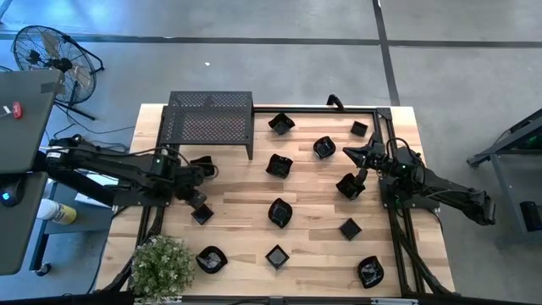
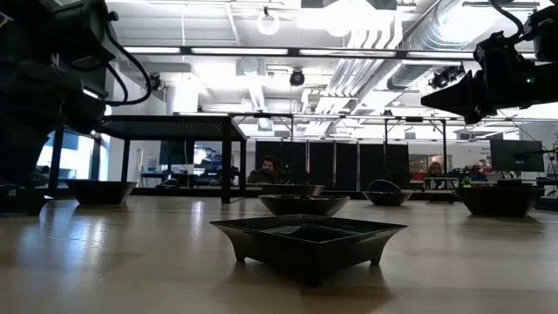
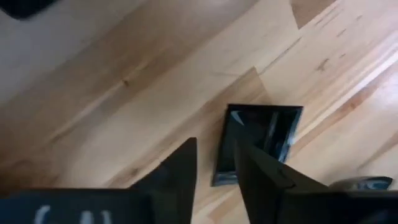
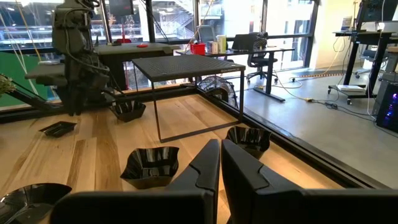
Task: Pick & Place Mini shaped plates
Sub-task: Put the square plate on the shelf
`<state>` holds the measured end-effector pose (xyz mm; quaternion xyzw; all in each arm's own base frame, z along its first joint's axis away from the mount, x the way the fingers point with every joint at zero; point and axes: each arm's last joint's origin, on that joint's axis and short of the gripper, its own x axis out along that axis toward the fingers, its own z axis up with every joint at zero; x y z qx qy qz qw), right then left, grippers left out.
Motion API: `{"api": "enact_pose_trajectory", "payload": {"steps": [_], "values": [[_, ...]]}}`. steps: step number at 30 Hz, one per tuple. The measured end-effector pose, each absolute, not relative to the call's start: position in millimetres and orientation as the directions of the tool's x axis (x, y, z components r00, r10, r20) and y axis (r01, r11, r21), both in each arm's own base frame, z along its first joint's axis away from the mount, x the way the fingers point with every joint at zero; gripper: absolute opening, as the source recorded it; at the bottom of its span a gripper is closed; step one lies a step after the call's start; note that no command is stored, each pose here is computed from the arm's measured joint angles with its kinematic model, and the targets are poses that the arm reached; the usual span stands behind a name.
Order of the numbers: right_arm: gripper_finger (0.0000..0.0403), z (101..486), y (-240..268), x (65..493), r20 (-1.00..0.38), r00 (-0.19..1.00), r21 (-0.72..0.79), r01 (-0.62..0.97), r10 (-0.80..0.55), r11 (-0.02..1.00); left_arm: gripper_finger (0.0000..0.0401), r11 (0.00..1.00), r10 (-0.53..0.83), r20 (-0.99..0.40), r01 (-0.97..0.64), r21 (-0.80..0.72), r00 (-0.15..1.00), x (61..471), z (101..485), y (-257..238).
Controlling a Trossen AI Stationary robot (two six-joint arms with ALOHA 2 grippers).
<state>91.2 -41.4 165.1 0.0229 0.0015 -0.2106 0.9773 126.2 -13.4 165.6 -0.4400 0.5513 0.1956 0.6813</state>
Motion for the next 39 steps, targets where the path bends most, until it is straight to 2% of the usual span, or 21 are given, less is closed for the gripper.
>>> {"api": "enact_pose_trajectory", "payload": {"steps": [11,16,23,26,32,39], "values": [[0.0012,165,-41,91,-0.012,0.911,0.044,0.412,-0.412,0.91,0.012,0.616,-0.191,-0.95,-0.724,-0.312,0.248,133,156,-13],[0.0012,165,-41,91,-0.012,0.911,0.044,0.412,-0.412,0.91,0.012,0.621,-0.221,-0.937,-0.702,-0.349,0.271,143,151,-14],[0.0012,165,-41,91,-0.012,0.911,0.044,0.412,-0.412,0.91,0.0117,0.635,-0.233,-0.953,-0.712,-0.3,0.194,149,140,-15],[0.0012,165,-41,91,-0.013,0.911,0.044,0.412,-0.412,0.91,0.0093,0.649,-0.254,-0.947,-0.692,-0.316,0.195,151,139,-16],[0.0012,165,-41,91,-0.012,0.911,0.044,0.412,-0.412,0.91,0.0009,0.652,-0.319,-0.92,-0.652,-0.387,0.227,151,143,-18],[0.0012,165,-41,91,-0.012,0.911,0.044,0.412,-0.412,0.91,0.0003,0.635,-0.357,-0.89,-0.625,-0.454,0.285,146,154,-19]]}}
